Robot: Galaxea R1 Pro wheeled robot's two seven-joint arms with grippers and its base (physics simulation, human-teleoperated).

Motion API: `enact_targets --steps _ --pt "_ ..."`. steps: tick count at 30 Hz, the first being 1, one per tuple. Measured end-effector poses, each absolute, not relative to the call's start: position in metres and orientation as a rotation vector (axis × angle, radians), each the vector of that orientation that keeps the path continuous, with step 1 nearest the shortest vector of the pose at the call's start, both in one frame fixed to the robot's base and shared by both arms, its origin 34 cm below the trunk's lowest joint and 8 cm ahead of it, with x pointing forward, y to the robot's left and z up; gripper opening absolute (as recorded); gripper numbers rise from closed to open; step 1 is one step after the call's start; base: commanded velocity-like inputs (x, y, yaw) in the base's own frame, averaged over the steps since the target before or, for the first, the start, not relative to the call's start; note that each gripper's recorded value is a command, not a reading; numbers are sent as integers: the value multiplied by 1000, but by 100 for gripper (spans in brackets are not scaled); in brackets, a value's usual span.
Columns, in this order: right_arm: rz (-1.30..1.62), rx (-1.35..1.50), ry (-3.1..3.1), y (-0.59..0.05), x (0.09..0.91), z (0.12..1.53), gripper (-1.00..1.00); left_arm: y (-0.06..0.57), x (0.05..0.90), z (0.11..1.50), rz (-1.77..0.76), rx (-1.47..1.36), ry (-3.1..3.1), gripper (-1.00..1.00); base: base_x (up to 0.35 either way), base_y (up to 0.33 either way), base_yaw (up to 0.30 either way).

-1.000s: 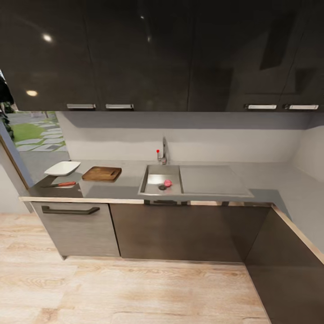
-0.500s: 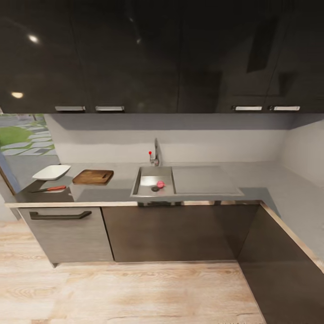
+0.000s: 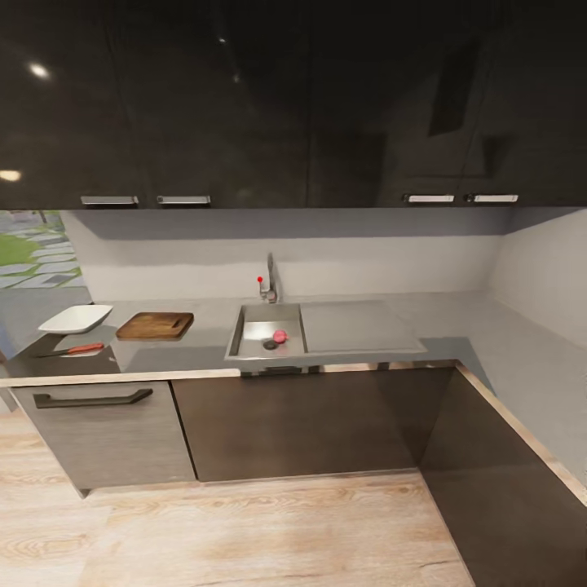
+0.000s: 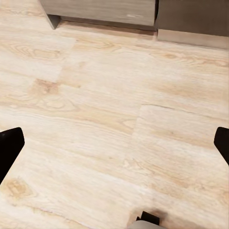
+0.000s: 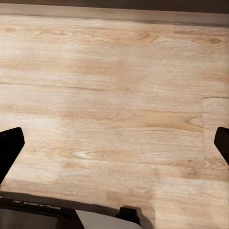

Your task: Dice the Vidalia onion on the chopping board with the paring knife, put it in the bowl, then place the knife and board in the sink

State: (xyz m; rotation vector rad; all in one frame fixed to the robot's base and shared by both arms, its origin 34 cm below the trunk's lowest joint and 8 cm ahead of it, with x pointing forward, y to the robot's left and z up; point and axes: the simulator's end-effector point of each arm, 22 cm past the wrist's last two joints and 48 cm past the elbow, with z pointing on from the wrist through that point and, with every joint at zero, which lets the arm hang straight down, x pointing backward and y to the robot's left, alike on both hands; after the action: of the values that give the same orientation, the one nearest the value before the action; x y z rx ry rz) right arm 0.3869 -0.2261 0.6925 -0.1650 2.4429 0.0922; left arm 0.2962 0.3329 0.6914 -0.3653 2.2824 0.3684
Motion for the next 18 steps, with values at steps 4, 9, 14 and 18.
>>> enact_targets --steps 4,9,14,18 --pt "96 -171 2446 -226 385 691 100 333 296 691 368 -365 2285 100 0 0 -2" --pt "96 -172 2447 -225 385 691 100 332 294 689 369 -365 2300 100 0 0 0" --pt "95 -171 2447 -226 385 691 100 332 293 687 369 -365 2308 100 0 0 0" --pt "94 -170 2448 -226 384 691 100 333 293 688 374 -368 2307 100 0 0 0"
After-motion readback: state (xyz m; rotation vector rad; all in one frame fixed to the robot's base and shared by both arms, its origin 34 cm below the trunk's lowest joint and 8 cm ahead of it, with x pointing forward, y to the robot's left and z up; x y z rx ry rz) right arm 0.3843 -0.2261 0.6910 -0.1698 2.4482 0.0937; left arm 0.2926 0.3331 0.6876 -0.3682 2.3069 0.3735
